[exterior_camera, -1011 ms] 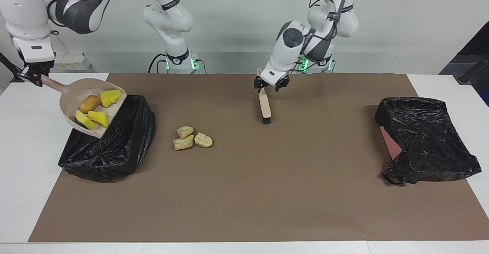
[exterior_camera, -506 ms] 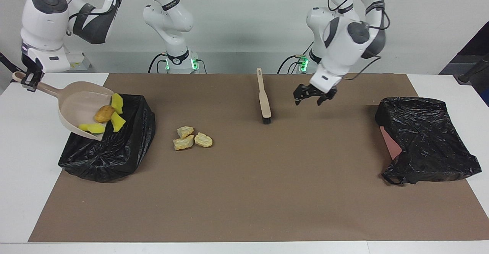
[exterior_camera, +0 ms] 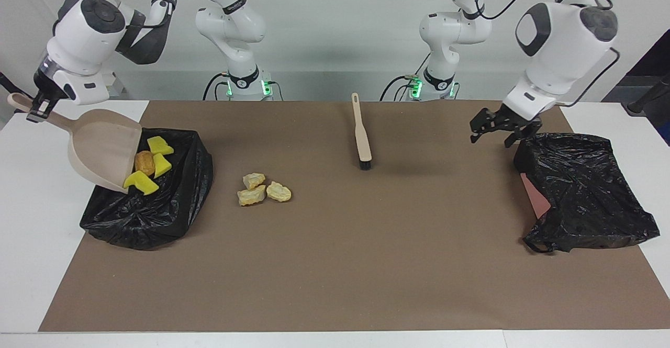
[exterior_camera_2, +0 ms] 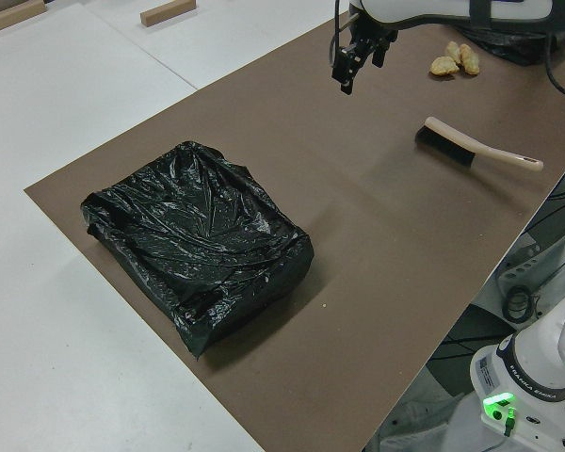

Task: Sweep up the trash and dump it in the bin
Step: 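Tip the dustpan into the bag while the left gripper sets down the brush, then bring the empty dustpan back toward the table center with the right gripper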

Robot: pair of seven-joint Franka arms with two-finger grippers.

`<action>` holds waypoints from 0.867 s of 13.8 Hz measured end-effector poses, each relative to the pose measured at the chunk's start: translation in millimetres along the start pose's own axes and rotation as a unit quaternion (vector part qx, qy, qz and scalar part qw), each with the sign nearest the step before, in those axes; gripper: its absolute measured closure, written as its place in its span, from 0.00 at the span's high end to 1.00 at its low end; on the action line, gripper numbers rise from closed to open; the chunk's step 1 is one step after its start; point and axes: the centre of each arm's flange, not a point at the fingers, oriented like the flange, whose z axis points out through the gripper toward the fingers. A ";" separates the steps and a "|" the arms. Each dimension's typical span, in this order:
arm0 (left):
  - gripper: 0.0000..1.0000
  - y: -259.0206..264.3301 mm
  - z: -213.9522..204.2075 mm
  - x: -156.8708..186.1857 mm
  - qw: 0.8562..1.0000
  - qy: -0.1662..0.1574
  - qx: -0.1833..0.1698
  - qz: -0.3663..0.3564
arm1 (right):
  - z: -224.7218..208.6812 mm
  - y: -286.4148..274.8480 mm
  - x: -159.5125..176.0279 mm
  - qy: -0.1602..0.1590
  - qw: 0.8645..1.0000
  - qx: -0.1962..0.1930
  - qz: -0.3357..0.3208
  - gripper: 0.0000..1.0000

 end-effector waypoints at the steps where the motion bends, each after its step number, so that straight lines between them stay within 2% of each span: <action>1: 1.00 -4.7 -14.1 0.3 1.000 0.005 0.011 0.000 | -9.9 -0.6 -1.9 -0.006 1.000 0.002 -0.001 0.32; 3: 1.00 -6.7 -32.9 -0.7 0.999 0.012 0.031 0.003 | -34.3 -6.2 -8.2 -0.013 1.000 0.008 0.005 0.32; 5: 1.00 -8.3 -48.5 -6.2 0.999 0.005 0.050 0.006 | -61.8 -17.3 -13.2 -0.012 1.000 0.017 0.023 0.32; 7: 1.00 -10.1 -59.4 -13.6 0.998 -0.008 0.056 0.012 | -95.0 -28.7 -2.4 0.019 0.997 0.044 0.057 0.32; 9: 1.00 -20.3 -62.4 -18.6 0.998 -0.015 0.056 0.007 | -134.9 -31.4 27.2 0.049 0.992 0.070 0.095 0.32; 11: 1.00 -26.7 -63.6 -20.0 0.998 -0.016 0.056 0.005 | -173.8 -28.4 68.2 0.093 0.980 0.080 0.154 0.32; 12: 1.00 -26.8 -63.3 -20.1 0.998 -0.017 0.056 0.005 | -185.7 -27.0 84.5 0.121 0.970 0.086 0.190 0.32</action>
